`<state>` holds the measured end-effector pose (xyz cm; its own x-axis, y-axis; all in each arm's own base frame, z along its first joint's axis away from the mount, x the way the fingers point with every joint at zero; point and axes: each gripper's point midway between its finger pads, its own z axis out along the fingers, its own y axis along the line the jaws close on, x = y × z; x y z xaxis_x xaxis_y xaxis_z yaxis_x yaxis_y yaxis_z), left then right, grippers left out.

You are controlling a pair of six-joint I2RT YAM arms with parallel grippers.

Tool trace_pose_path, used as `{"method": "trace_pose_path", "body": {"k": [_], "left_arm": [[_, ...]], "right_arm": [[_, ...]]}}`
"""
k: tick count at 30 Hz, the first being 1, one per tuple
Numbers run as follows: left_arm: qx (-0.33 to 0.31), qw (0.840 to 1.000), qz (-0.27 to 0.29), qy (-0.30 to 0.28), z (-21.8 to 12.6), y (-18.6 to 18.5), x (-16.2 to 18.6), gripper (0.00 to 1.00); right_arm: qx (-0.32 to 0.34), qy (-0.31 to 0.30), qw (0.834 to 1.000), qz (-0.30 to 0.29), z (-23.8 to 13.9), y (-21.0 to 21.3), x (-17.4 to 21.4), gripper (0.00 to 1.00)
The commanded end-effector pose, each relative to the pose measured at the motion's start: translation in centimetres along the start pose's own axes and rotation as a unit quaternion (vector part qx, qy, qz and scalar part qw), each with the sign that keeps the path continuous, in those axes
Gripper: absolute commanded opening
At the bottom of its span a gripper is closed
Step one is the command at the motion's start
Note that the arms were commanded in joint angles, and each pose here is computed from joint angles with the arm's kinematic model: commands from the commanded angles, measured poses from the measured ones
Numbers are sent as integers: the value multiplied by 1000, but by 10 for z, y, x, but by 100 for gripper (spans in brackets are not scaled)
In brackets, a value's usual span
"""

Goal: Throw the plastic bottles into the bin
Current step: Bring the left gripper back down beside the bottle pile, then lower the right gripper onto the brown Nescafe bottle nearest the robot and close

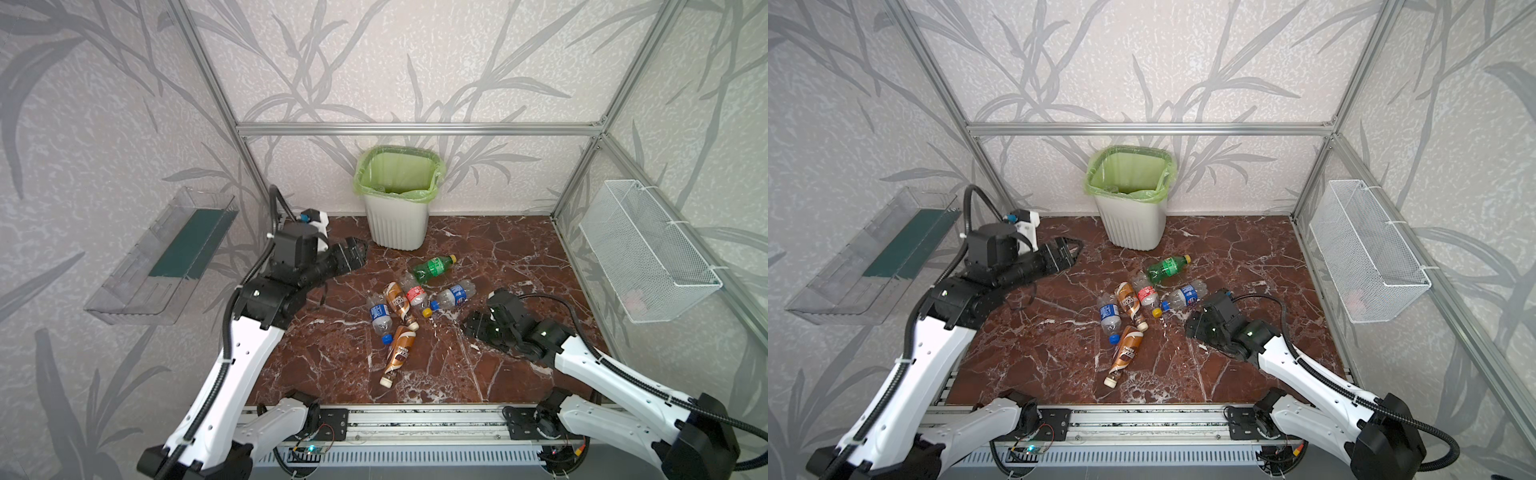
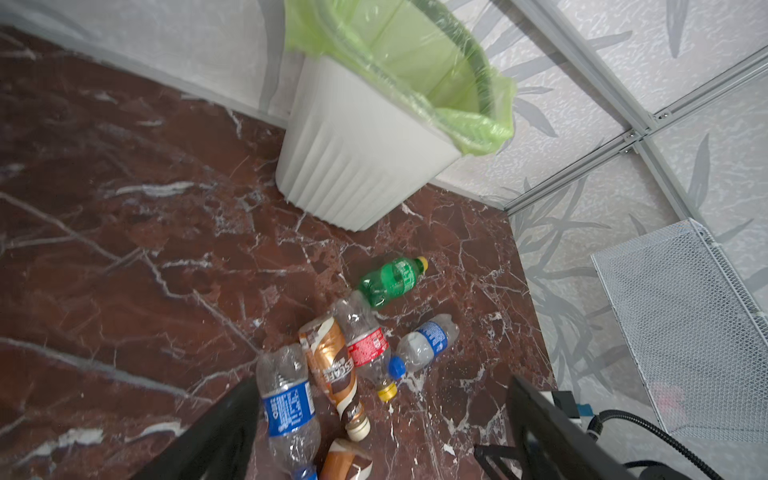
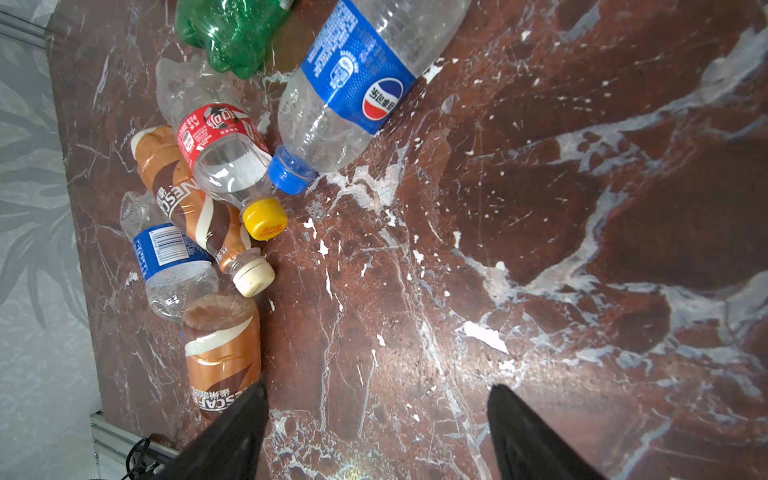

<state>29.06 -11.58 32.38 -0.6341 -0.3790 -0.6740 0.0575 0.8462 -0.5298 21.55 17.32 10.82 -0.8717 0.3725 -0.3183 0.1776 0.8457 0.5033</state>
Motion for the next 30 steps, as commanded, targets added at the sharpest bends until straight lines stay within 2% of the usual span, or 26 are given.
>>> {"method": "trace_pose_path", "body": {"k": [1,6,11,30], "left_arm": [[-26,997,-35,56,16,31,50,90],[-47,991,-77,99,22,65,105,88],[-67,985,-96,130,30,85,136,88],[-101,968,-131,187,47,116,188,87]], "right_arm": [[-12,0,1000,13,4,5,-1,83],[-26,20,999,32,13,12,4,83],[-34,40,998,40,21,15,14,82],[-56,65,996,31,46,58,54,80]]}}
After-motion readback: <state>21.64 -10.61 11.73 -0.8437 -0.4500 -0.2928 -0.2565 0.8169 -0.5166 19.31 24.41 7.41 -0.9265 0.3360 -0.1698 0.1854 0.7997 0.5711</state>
